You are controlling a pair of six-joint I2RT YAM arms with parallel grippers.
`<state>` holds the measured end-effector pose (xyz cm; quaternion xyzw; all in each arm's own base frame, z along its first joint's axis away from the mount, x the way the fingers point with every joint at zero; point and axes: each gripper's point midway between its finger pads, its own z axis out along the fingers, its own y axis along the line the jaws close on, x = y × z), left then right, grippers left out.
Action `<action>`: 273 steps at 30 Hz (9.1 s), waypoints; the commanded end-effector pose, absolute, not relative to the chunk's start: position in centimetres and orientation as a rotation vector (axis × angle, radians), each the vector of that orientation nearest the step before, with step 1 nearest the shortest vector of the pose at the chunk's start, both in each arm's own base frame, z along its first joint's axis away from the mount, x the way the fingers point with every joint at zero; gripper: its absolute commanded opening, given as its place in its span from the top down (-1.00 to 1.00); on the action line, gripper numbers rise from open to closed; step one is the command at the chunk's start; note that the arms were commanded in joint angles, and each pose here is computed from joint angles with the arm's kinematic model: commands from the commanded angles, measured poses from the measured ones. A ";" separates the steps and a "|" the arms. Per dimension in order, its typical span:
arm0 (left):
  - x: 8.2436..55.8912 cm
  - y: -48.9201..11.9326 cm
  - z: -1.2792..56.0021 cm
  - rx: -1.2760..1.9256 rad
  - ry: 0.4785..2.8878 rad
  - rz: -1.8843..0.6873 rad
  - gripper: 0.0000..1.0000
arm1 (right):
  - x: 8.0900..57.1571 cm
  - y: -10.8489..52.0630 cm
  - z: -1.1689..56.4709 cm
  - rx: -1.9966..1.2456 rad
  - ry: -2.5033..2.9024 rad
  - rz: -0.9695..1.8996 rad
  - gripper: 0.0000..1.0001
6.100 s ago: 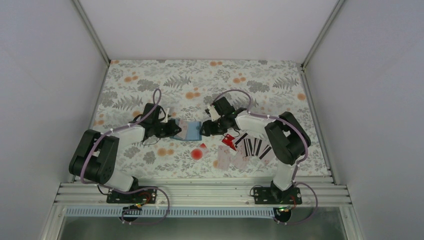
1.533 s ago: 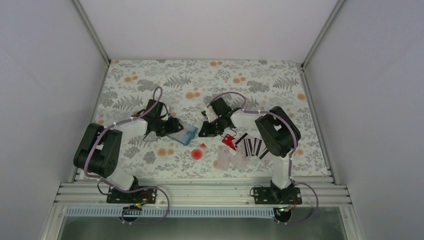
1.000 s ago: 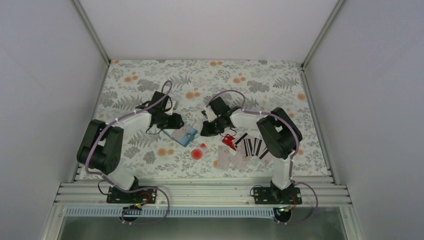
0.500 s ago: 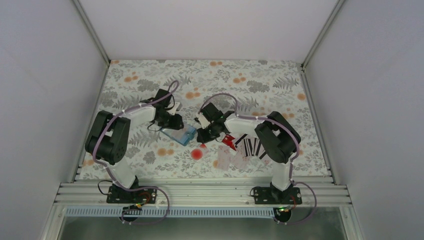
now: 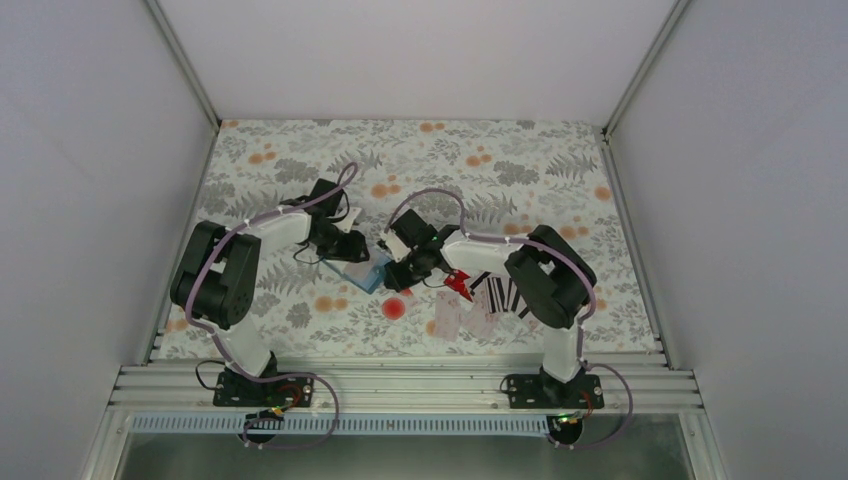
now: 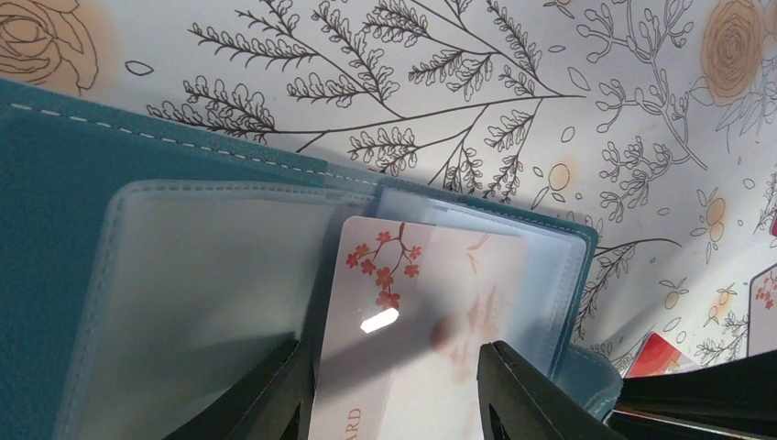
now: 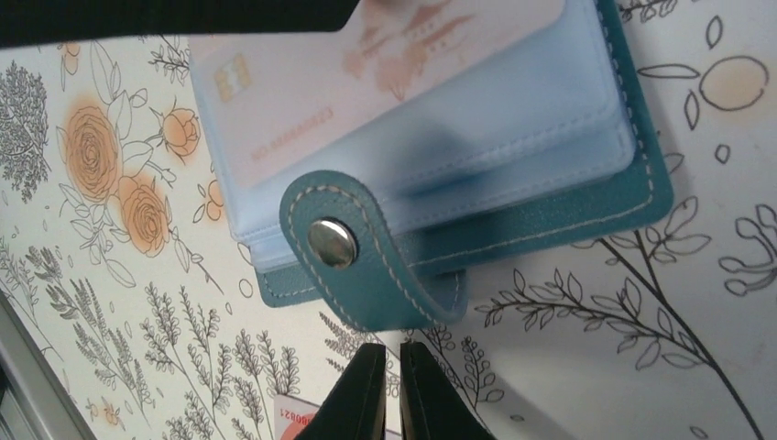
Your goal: Put the credit cards into the card holder
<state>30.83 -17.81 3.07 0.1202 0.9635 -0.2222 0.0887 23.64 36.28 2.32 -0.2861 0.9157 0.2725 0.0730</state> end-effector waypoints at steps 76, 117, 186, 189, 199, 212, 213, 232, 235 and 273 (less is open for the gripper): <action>30.1 -19.2 7.2 0.167 2.889 -0.806 0.09 | 30.3 31.5 7.1 -0.667 2.583 0.656 0.82; 27.6 -17.1 3.1 0.345 2.898 -0.664 0.47 | 28.7 39.3 5.2 -0.874 2.649 1.127 0.05; 25.5 -14.8 0.0 0.182 3.020 -0.513 0.61 | 29.6 38.2 4.8 -0.742 2.680 1.249 0.07; 25.2 -14.9 -0.3 0.186 3.030 -0.531 0.61 | 29.3 38.3 4.6 -0.748 2.687 1.270 0.07; 24.4 -15.3 -1.4 0.209 3.063 -0.580 0.62 | 28.7 39.1 4.9 -0.754 2.661 1.398 0.07; 24.1 -15.3 -1.9 0.216 3.085 -0.587 0.62 | 31.2 35.7 3.0 -0.633 2.752 1.119 0.08; 24.1 -15.3 -1.9 0.218 3.084 -0.589 0.62 | 31.0 35.6 2.8 -0.638 2.760 1.127 0.08; 23.9 -15.5 -2.3 0.228 3.096 -0.606 0.62 | 28.8 38.5 2.3 -0.722 2.784 1.216 0.13; 24.0 -15.5 -2.2 0.229 3.090 -0.607 0.62 | 28.8 38.3 2.1 -0.730 2.794 1.187 0.14; 25.0 -16.3 -0.5 0.224 3.043 -0.645 0.63 | 28.3 41.0 8.5 -0.877 2.592 1.449 0.40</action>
